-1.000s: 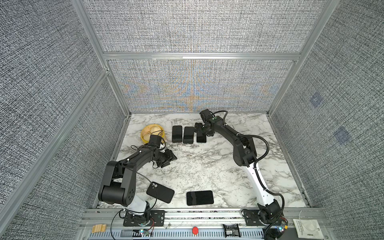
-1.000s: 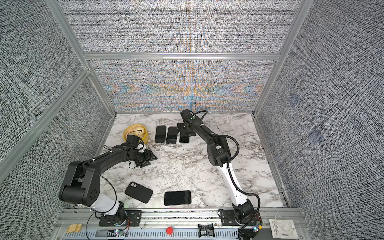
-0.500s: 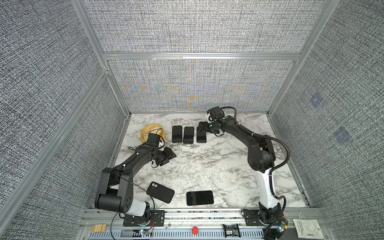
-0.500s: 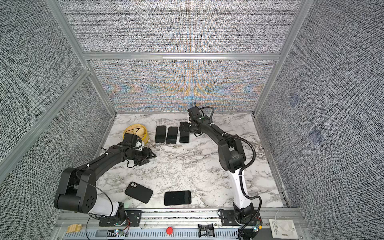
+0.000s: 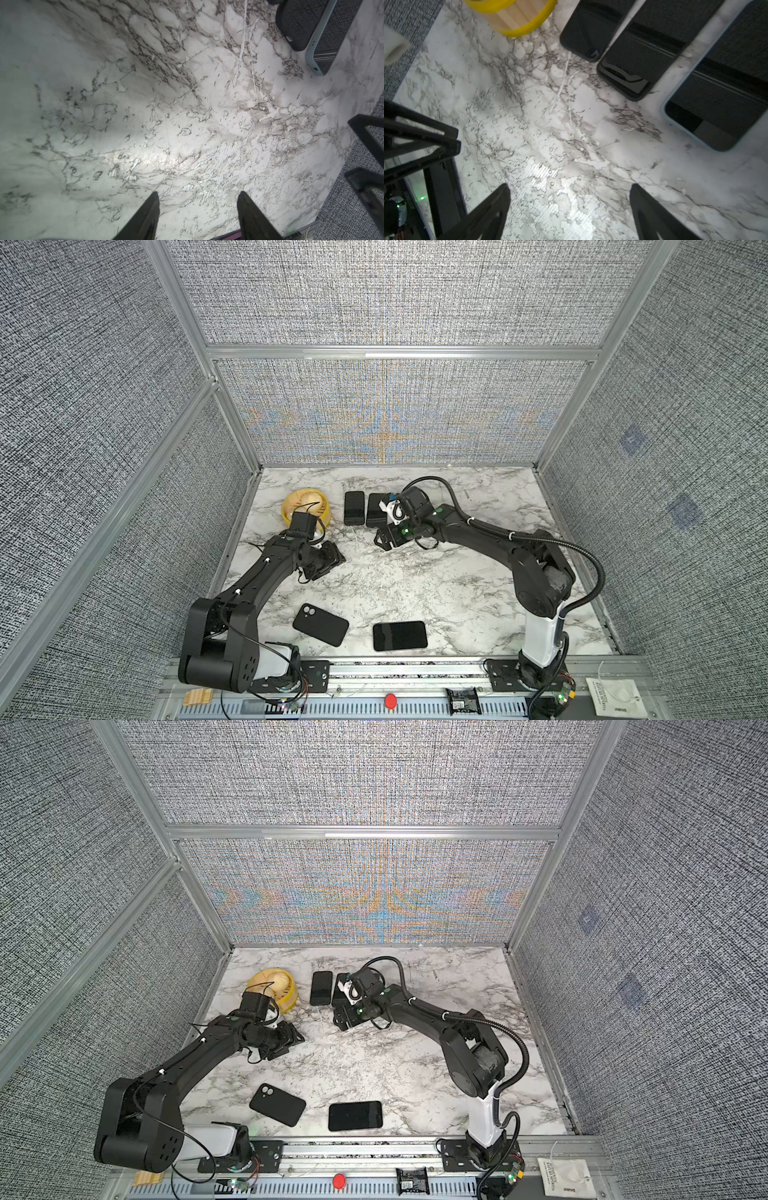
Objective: Put the phone into the phone case
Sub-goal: 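Swing the right gripper toward the black phone nearer the robot while left lowers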
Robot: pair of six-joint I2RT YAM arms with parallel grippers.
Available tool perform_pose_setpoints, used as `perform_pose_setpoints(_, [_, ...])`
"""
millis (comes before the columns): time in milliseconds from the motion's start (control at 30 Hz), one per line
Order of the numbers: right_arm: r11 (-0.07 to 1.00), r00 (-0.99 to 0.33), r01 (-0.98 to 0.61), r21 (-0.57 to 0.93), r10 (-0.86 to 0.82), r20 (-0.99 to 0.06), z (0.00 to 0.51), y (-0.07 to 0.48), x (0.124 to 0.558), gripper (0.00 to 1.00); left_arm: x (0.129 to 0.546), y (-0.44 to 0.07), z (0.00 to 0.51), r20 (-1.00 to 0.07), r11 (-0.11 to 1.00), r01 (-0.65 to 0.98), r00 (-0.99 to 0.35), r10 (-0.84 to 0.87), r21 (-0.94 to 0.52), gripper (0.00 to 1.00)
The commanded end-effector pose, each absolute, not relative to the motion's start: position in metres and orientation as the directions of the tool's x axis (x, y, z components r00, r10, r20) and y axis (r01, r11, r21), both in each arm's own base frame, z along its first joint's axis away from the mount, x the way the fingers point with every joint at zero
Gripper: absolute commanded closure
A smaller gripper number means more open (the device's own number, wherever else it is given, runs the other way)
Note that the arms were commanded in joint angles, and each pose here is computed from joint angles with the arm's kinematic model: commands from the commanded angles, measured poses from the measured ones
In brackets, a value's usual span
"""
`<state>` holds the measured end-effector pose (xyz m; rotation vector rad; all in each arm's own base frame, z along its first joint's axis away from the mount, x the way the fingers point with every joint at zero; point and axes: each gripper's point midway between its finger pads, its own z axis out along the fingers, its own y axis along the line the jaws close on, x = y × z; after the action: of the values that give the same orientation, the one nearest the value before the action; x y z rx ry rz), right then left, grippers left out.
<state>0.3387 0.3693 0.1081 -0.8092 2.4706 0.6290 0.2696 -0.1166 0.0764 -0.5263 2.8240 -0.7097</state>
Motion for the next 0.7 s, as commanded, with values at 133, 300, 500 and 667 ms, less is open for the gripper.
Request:
perform_pose_setpoints(133, [0.603, -0.543, -0.788, 0.123, -0.586, -0.602, 0.106, 0.423, 0.284, 0.22, 0.247, -0.081, 0.072, -0.070, 0.809, -0.431, -0.866, -0.496, -0.400, 0.39])
perform_pose_setpoints(300, [0.495, -0.424, -0.867, 0.058, -0.670, -0.609, 0.098, 0.463, 0.246, 0.24, 0.235, -0.061, 0.068, -0.062, 0.760, -0.520, -0.809, -0.585, -0.389, 0.39])
perform_pose_setpoints(500, [0.392, -0.301, -0.920, -0.024, -0.743, -0.598, 0.081, 0.489, 0.212, 0.26, 0.231, -0.044, 0.070, -0.095, 0.726, -0.573, -0.757, -0.647, -0.379, 0.39])
perform_pose_setpoints(667, [0.377, -0.243, -0.923, -0.082, -0.734, -0.634, 0.073, 0.488, 0.213, 0.25, 0.235, -0.039, 0.070, -0.127, 0.718, -0.574, -0.739, -0.661, -0.395, 0.39])
